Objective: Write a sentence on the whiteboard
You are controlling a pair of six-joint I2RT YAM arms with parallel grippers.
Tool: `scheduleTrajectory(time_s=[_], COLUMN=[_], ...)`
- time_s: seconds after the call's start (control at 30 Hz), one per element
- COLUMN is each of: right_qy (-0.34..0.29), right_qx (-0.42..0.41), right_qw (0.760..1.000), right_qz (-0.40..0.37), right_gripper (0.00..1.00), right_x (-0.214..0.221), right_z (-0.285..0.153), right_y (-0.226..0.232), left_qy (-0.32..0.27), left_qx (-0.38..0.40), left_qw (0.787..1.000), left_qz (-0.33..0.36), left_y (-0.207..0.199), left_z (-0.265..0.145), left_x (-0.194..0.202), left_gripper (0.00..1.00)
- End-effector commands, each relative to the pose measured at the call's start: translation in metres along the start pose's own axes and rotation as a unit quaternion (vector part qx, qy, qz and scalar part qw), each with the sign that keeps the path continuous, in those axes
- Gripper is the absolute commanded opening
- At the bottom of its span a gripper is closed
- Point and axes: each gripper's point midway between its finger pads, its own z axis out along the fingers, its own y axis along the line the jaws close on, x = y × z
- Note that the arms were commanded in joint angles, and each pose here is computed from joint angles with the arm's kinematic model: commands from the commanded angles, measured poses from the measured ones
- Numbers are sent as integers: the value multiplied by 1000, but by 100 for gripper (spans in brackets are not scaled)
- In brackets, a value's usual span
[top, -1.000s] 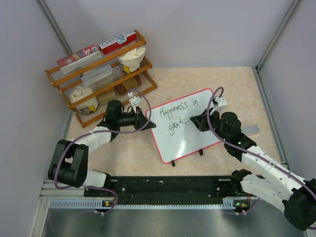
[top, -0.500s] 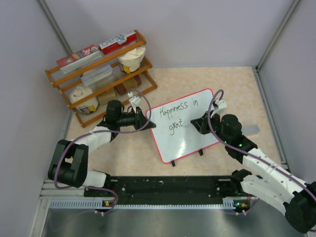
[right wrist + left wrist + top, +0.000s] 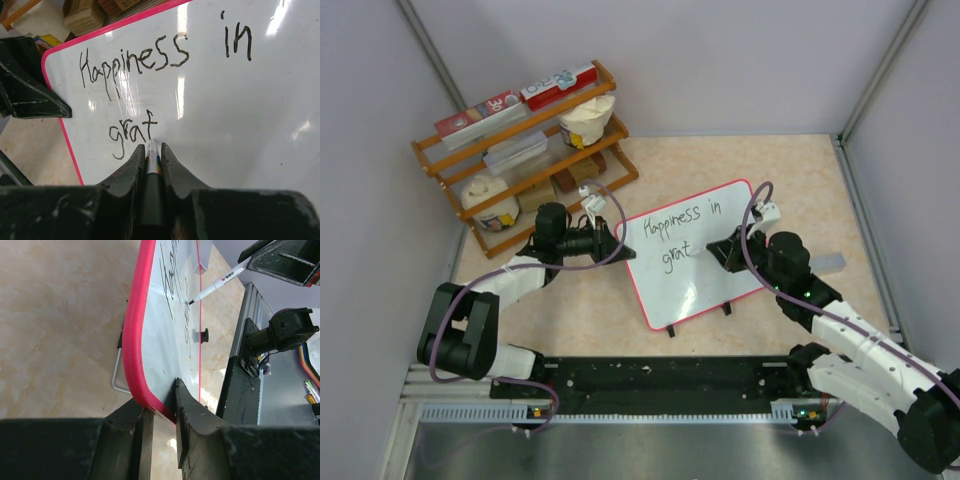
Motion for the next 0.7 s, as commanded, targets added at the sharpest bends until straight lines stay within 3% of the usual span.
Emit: scheduleTrajectory(time_s=[0.0, 0.67], right_qy=[-22, -85], right_qx=[22, 12], right_qw=[999, 996], right_qz=[-15, -14], right_gripper=[0, 0], right_x=[-17, -57], right_z=[-1, -10], right_y=[-6, 7], left_qy=[23, 24], left_qx=[-20, -17], left_qw=[998, 998], left_qz=[51, 49], left_y=[12, 12], left_z=[3, 4], left_x=[19, 20], left_gripper=[0, 0])
